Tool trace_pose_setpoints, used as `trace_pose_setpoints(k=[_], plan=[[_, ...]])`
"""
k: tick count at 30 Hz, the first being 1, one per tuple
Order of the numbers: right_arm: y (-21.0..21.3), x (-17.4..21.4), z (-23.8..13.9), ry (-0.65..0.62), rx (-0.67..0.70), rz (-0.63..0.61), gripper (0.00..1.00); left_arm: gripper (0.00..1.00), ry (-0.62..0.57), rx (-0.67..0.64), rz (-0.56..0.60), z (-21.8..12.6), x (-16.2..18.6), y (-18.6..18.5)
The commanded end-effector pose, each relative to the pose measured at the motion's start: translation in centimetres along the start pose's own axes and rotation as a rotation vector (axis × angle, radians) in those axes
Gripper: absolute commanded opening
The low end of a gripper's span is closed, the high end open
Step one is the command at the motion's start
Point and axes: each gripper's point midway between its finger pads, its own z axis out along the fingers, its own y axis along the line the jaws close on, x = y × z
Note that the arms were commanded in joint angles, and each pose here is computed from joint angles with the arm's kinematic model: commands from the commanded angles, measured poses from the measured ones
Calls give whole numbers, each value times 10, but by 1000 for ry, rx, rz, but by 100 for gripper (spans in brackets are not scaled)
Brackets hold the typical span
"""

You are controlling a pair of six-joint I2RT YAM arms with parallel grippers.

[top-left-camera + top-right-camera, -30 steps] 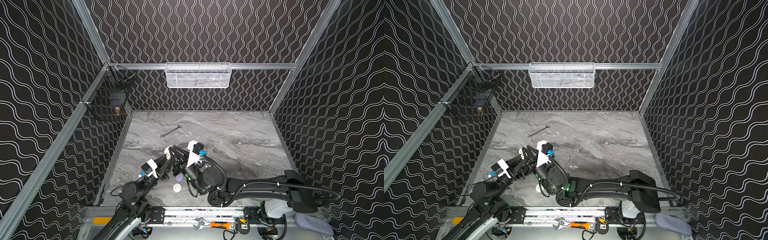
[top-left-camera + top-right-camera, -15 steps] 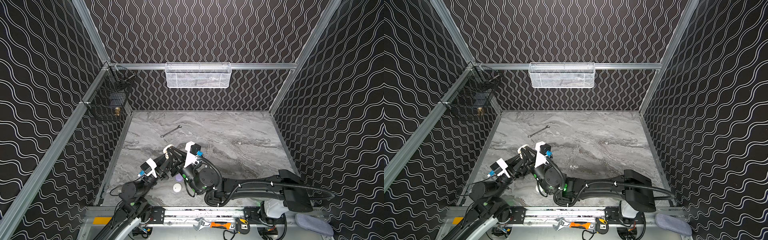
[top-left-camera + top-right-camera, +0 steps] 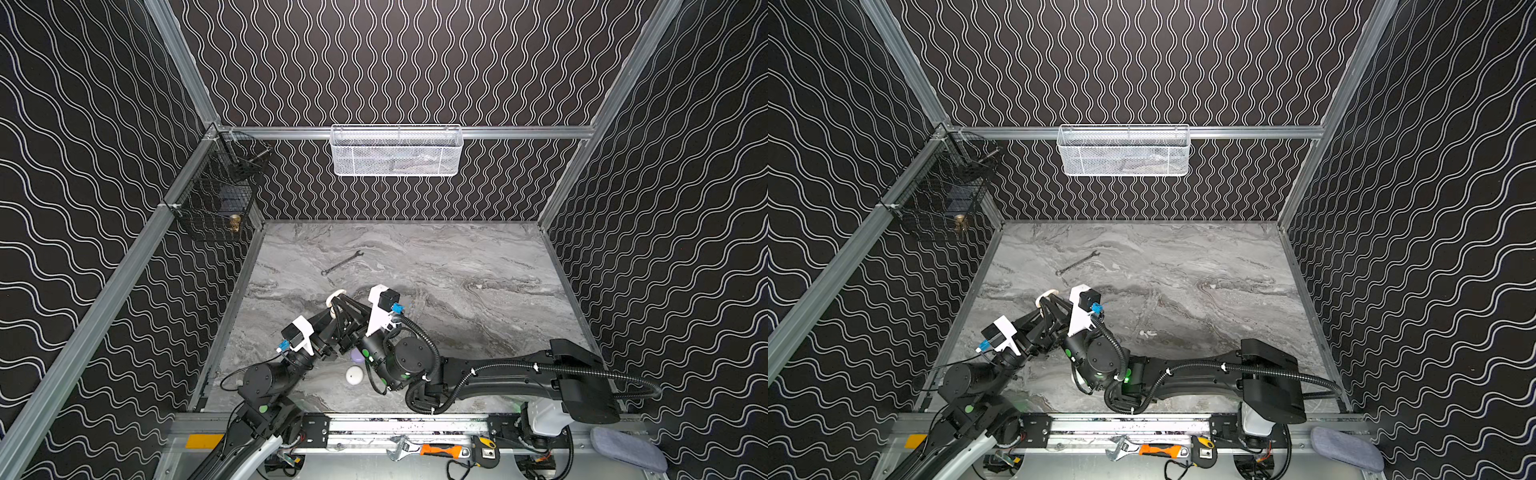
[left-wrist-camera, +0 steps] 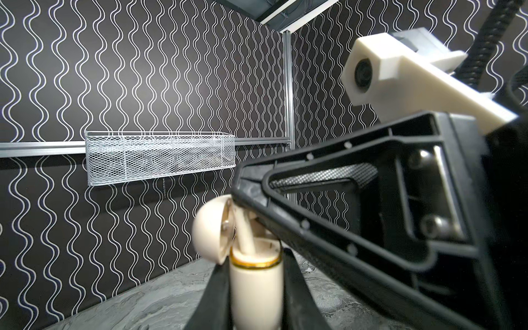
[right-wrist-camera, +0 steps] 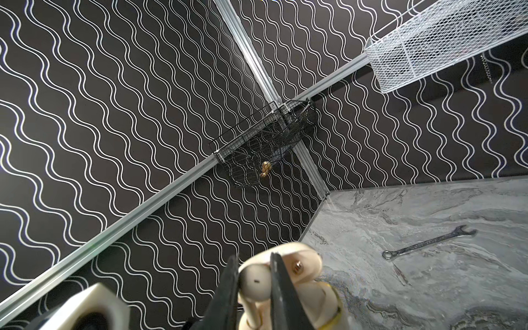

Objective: Insert the wireless bluetooth earbuds into the charging case
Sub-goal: 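Carry the beige earbud with the right gripper toward the case in the left gripper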

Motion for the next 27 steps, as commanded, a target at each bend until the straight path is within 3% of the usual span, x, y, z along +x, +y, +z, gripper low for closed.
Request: trace_pose_setpoints(k=[1, 14, 17, 21, 27], plan=[[-3, 7, -2, 8, 10, 21, 10, 0, -61, -16, 0, -1, -18, 3], [-6, 21, -10, 36, 26, 4, 12, 0, -76, -5, 5, -2, -23, 0], [-6, 22, -10, 39, 26, -1, 19, 0, -87, 5, 6, -3, -24, -1], [-6, 17, -13, 27, 24, -1, 35, 0, -86, 8, 14, -4, -25, -2], [-1, 1, -23, -7, 17, -29, 41, 0, -67, 15, 27, -5, -20, -3]])
